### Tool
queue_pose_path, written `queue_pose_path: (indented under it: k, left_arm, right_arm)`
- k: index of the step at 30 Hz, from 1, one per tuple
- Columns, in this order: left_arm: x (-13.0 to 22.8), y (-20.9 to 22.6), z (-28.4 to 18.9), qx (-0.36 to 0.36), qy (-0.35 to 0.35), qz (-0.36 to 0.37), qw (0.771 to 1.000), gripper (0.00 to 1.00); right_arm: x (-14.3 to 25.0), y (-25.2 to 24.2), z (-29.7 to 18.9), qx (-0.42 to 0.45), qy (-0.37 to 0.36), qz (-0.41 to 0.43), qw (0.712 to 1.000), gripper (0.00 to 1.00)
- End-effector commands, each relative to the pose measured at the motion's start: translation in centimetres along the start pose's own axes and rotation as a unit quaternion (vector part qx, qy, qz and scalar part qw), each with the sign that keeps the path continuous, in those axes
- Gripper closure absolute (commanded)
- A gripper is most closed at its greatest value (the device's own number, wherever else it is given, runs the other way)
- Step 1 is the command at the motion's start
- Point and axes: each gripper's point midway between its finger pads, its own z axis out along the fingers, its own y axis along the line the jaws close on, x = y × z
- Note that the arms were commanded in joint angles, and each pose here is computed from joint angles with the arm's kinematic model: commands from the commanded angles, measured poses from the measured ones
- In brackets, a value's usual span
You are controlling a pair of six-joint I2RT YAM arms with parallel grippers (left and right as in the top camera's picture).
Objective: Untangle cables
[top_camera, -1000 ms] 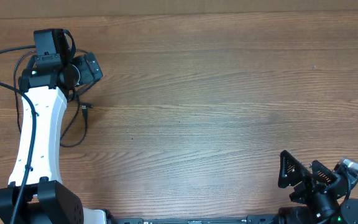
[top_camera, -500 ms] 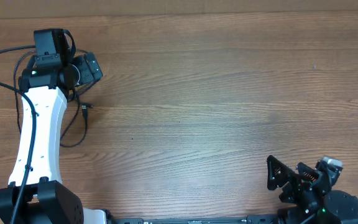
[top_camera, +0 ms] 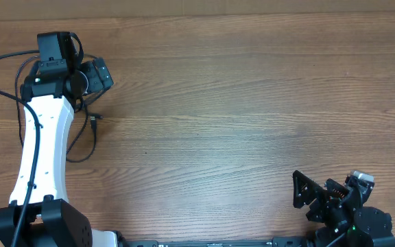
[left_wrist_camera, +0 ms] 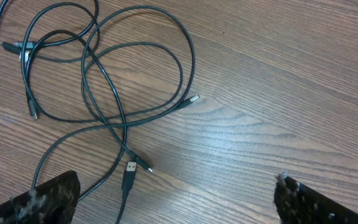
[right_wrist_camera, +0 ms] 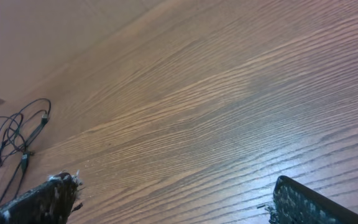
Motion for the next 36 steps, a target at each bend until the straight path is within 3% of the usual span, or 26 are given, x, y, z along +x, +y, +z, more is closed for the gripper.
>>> queue_pose_path:
  k: [1, 13, 25, 31, 36]
  left_arm:
    - [-0.4, 0.0, -0.4, 0.006, -0.006, -0.006, 1.0, 0.0]
    - [-0.4, 0.0, -0.4, 0.006, -0.006, -0.006, 1.0, 0.01]
    - [-0.4, 0.0, -0.4, 0.006, -0.006, -0.006, 1.0, 0.0]
    - [-0.4, -0.1, -0.4, 0.006, -0.006, -0.006, 1.0, 0.0]
    - [-0.4, 0.0, -0.4, 0.006, -0.006, -0.006, 1.0, 0.0]
  right_arm:
    - [0.0, 0.0, 0.1, -0.003, -0.007, -0.001, 1.0, 0.0]
    - [-1.7, 0.9, -0.5, -0.028, -0.057, -0.003, 0.998, 0.0]
    - [-7.8, 4.2, 2.8, -0.135, -0.235, -0.016, 0.963, 0.0]
    - [-7.4, 3.8, 5.2, -0.16, -0.277, -0.019, 0.947, 0.0]
    - [-5.7, 2.7, 7.0, -0.15, -0.26, -0.018, 0.954, 0.0]
